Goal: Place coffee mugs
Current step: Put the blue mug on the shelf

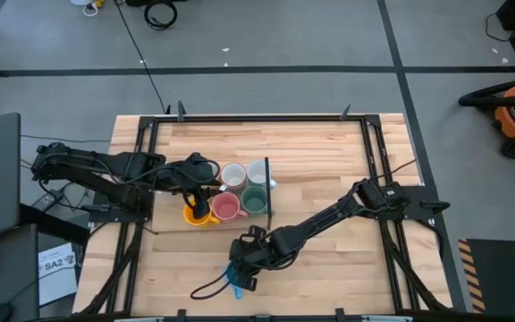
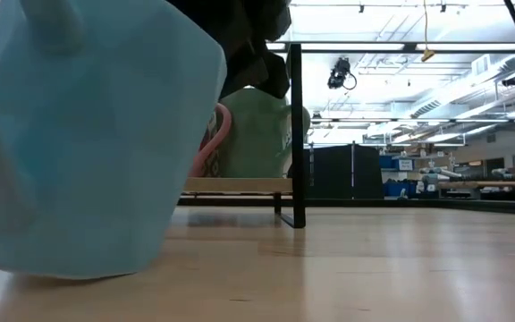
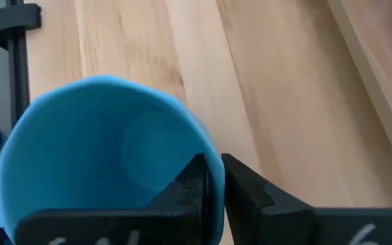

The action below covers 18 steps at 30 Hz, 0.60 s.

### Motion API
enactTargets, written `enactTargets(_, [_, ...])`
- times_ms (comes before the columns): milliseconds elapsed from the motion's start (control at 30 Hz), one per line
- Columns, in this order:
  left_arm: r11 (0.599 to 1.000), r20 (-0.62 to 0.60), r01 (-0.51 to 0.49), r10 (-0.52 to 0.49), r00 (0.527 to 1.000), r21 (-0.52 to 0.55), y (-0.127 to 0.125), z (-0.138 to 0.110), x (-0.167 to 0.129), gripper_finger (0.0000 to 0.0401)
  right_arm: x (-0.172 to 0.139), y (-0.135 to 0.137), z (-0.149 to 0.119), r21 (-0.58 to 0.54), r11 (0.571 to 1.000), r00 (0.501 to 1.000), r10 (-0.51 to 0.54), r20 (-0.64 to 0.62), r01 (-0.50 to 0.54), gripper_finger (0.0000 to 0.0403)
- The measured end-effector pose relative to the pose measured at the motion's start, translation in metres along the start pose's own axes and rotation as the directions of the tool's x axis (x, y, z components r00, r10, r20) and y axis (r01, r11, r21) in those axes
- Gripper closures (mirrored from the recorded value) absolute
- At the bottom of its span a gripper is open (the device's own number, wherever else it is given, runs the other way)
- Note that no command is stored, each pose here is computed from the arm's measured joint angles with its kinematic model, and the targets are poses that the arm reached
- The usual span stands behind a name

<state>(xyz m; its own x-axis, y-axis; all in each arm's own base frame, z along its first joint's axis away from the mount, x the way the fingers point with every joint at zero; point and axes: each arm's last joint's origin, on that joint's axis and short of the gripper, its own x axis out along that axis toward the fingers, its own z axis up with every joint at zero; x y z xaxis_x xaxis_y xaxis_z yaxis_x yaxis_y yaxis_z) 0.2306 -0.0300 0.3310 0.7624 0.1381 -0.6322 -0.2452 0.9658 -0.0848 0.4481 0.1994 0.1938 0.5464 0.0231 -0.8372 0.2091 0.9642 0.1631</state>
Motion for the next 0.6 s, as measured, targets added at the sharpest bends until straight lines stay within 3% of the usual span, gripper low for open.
enactTargets(600, [1.000, 0.000, 0.000, 0.000, 1.000, 0.002, 0.0000, 0.0000, 0.0000, 0.0282, -0.0003, -0.0054, 0.0051, 0.010, 1.000, 1.000, 0.021, -0.009, -0.021, 0.0321])
